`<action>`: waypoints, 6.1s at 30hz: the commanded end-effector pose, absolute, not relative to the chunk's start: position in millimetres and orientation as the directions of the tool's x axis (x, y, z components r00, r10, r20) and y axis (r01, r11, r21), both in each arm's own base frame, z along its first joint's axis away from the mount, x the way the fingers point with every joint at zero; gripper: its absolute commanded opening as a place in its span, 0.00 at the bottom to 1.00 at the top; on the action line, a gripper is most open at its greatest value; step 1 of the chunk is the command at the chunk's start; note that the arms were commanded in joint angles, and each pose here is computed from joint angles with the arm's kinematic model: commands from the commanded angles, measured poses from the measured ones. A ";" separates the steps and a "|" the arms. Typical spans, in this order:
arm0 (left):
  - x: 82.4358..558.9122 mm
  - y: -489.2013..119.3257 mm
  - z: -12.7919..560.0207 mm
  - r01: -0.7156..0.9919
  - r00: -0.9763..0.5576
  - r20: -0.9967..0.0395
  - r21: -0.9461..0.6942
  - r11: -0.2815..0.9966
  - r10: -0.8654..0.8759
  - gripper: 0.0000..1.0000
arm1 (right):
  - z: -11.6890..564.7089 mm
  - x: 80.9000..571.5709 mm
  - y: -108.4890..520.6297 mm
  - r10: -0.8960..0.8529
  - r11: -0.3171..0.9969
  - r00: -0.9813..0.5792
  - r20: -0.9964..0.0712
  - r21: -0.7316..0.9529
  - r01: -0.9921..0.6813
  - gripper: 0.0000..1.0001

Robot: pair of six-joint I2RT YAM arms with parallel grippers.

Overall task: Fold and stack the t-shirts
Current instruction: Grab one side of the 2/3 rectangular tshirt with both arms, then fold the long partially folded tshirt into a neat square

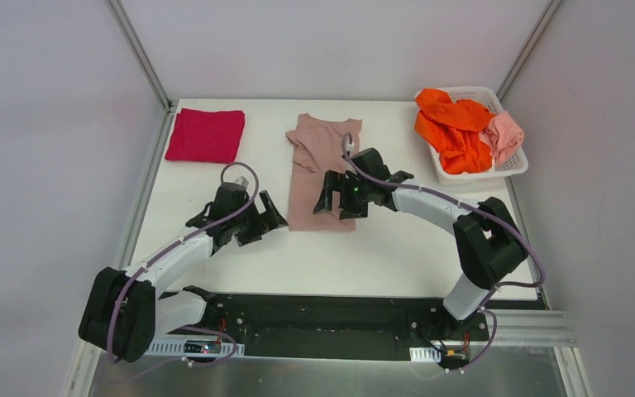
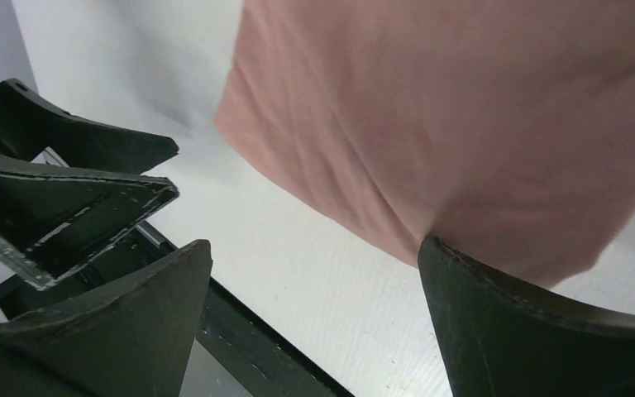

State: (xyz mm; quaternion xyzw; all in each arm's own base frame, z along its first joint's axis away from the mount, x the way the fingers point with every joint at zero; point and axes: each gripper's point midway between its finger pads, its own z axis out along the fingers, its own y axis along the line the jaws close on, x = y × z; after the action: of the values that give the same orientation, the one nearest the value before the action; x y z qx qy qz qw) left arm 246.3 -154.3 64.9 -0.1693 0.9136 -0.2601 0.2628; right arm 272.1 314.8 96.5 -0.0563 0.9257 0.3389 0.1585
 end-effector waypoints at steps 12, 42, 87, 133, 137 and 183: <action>280.0 -192.0 49.8 -0.165 -0.831 -0.310 -0.655 0.738 -0.461 0.83 | 81.9 266.3 287.3 0.089 0.771 -0.948 -0.305 0.623 -0.128 1.00; 269.0 -209.9 -2.3 -0.207 -0.897 -0.178 -0.639 0.741 -0.404 0.00 | 26.0 269.5 236.2 0.333 0.785 -0.913 -0.236 0.606 0.130 0.24; 267.1 -183.5 204.0 -0.035 -0.748 -0.484 -0.656 0.754 -0.455 0.00 | 226.6 236.4 254.9 0.239 0.445 -0.970 -0.034 0.892 0.078 0.00; 392.8 -215.3 176.3 -0.006 -0.825 -0.439 -0.624 0.782 -0.357 0.99 | 171.5 337.9 247.3 0.325 0.595 -0.941 -0.087 0.793 0.132 1.00; 396.9 -243.3 174.8 0.042 -0.860 -0.402 -0.668 0.743 -0.313 0.99 | 190.0 287.9 304.6 0.145 0.463 -0.983 -0.113 0.886 -0.033 0.99; 319.5 -268.6 136.3 0.219 -0.896 -0.427 -0.668 0.711 -0.125 0.99 | 171.6 390.4 295.0 0.307 0.448 -0.928 -0.208 0.892 -0.052 1.00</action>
State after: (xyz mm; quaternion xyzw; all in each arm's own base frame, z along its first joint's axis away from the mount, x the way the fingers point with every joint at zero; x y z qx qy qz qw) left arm 352.7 -260.4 175.9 -0.0003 0.8821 -0.3836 0.2734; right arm 352.2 292.8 182.3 0.0578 0.8314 0.5310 0.1530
